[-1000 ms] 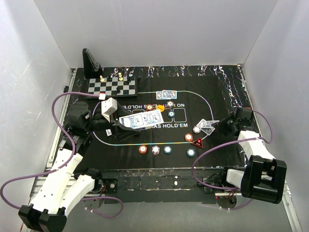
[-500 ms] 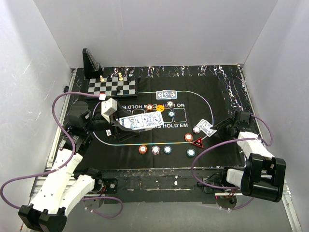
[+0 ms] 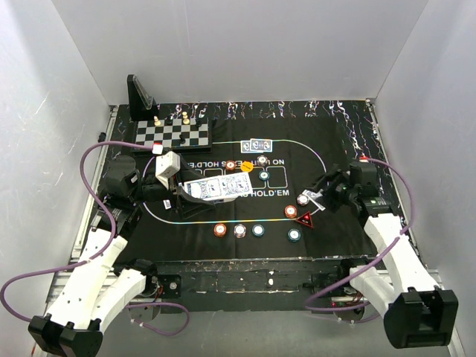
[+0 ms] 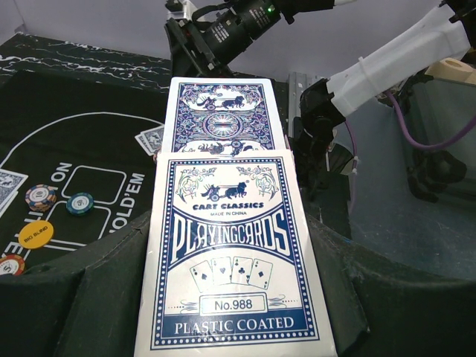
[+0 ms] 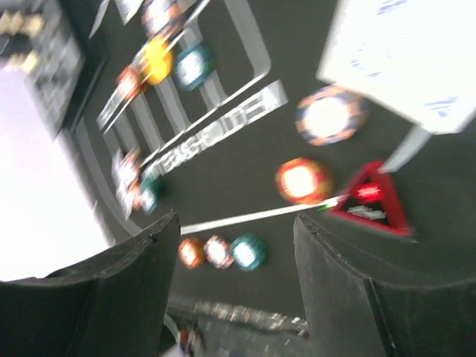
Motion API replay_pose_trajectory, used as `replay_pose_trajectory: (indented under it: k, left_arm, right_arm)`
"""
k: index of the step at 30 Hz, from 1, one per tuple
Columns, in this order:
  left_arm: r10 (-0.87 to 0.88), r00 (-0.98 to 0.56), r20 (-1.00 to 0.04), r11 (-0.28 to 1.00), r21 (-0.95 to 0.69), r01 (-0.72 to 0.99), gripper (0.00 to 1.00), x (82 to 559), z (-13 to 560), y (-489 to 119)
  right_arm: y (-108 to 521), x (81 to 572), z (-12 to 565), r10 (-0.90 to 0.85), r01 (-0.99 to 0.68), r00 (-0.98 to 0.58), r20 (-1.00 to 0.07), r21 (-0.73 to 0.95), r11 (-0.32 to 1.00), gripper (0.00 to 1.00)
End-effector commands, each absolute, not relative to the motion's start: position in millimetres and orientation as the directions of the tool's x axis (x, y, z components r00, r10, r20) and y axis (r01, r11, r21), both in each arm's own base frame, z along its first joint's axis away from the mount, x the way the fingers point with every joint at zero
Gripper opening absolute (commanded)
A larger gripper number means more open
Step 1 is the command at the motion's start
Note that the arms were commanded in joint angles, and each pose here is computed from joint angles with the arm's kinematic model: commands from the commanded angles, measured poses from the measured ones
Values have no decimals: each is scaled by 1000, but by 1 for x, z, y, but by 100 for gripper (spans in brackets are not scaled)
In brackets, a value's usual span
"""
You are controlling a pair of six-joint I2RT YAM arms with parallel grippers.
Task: Distribute texas hold em gaming equipment
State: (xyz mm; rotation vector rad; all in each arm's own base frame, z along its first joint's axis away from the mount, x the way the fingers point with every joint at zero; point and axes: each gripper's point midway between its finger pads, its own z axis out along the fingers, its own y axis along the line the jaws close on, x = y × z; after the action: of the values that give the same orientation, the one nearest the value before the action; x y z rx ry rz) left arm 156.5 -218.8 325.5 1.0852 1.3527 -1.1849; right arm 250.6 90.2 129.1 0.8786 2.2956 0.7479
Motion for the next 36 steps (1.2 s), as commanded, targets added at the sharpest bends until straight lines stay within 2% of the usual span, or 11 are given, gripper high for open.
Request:
replay_pose_trajectory:
  k: [1, 3, 4, 11, 16, 22, 28, 36]
  left_arm:
    - [-5, -50, -999, 107, -50, 993, 0, 154, 343, -219]
    - [-3, -48, -999, 109, -48, 993, 0, 154, 343, -219]
    - [-1, -52, -999, 109, -52, 993, 0, 154, 343, -219]
    - [0, -54, -999, 112, -53, 992, 0, 157, 341, -220]
    - [-3, -46, -999, 115, -47, 992, 0, 158, 342, -220]
    - [-2, -43, -999, 119, -43, 992, 0, 159, 343, -219]
    - [1, -36, -999, 121, -35, 992, 0, 159, 343, -219]
    - [10, -38, -999, 126, -36, 991, 0, 159, 340, -218]
  right_arm:
    - [165, 245, 195, 587, 122, -773, -239, 853, 507, 72]
    - [184, 239, 223, 559, 26, -804, -203, 927, 374, 74]
    - [190, 237, 239, 545, -27, -810, -218, 942, 336, 76]
    - [222, 217, 333, 434, -279, -847, -305, 952, 125, 85]
    - [252, 198, 373, 338, -359, -879, -337, 933, -4, 87]
    - [297, 184, 382, 206, -370, -912, -354, 928, -43, 88]
    - [333, 165, 373, 86, -328, -943, -322, 942, -75, 89]
    - [356, 151, 374, 22, -282, -959, -282, 954, -104, 88]
